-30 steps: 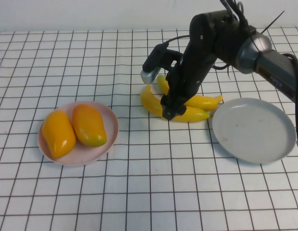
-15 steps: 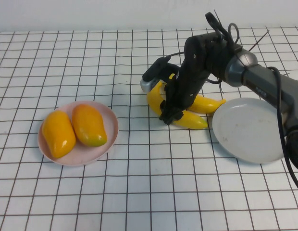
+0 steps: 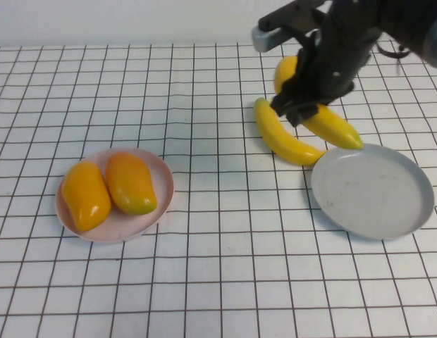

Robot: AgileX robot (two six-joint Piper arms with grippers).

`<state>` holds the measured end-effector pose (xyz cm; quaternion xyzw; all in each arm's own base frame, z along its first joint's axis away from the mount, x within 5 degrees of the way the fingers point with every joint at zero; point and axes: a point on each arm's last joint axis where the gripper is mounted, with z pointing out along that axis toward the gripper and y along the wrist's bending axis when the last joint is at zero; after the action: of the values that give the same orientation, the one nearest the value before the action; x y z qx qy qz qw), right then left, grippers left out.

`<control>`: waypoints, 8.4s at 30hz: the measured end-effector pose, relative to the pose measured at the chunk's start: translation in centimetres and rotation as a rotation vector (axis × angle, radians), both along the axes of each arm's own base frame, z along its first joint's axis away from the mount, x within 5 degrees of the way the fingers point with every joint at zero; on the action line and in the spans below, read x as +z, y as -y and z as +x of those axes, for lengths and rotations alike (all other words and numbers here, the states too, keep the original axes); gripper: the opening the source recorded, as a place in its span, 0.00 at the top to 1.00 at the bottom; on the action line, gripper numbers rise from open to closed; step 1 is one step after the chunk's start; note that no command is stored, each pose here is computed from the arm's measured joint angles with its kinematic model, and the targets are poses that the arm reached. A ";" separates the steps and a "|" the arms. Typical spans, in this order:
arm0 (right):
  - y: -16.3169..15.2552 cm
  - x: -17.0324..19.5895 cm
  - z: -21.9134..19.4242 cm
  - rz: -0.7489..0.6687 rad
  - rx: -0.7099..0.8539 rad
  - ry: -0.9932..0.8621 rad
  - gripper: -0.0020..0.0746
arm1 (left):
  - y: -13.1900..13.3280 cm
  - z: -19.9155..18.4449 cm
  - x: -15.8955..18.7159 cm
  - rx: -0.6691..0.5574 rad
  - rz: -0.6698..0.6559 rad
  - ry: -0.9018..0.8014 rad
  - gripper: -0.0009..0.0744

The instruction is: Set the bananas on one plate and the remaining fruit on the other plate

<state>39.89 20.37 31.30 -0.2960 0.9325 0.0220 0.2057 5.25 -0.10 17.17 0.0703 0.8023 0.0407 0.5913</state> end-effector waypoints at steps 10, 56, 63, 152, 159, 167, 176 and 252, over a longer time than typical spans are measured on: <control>12.0 -7.6 -4.5 -0.003 -0.323 -0.183 0.57 | 0.0 0.0 0.0 0.000 0.000 0.000 0.99; 2.6 -9.4 4.4 0.214 0.124 0.045 0.30 | 0.0 0.0 0.0 0.000 0.000 0.000 0.99; 1.4 -12.0 6.8 0.186 0.168 0.045 0.30 | 0.0 0.0 0.0 0.000 0.000 0.000 0.99; 13.3 -5.6 -0.4 0.134 -0.154 -0.195 0.55 | 0.0 0.0 0.0 -0.001 0.002 0.000 0.99; 13.2 -9.0 0.5 0.094 -0.102 -0.263 0.55 | 0.0 0.0 0.0 -0.001 0.002 0.000 0.99; 13.2 -9.6 0.4 0.028 0.131 -0.264 0.55 | 0.0 0.0 0.0 -0.001 0.002 0.000 0.99; 13.7 -9.6 0.6 -0.052 0.221 -0.223 0.37 | 0.0 0.0 0.0 -0.001 0.002 0.000 0.99; 13.9 1.3 -27.4 0.626 0.133 0.712 0.99 | 0.0 0.0 0.0 -0.001 0.002 0.000 0.99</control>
<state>12.50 6.45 32.65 -0.2679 0.7316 0.2122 0.5899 5.25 -0.10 17.17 0.0712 0.8022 0.0413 0.5913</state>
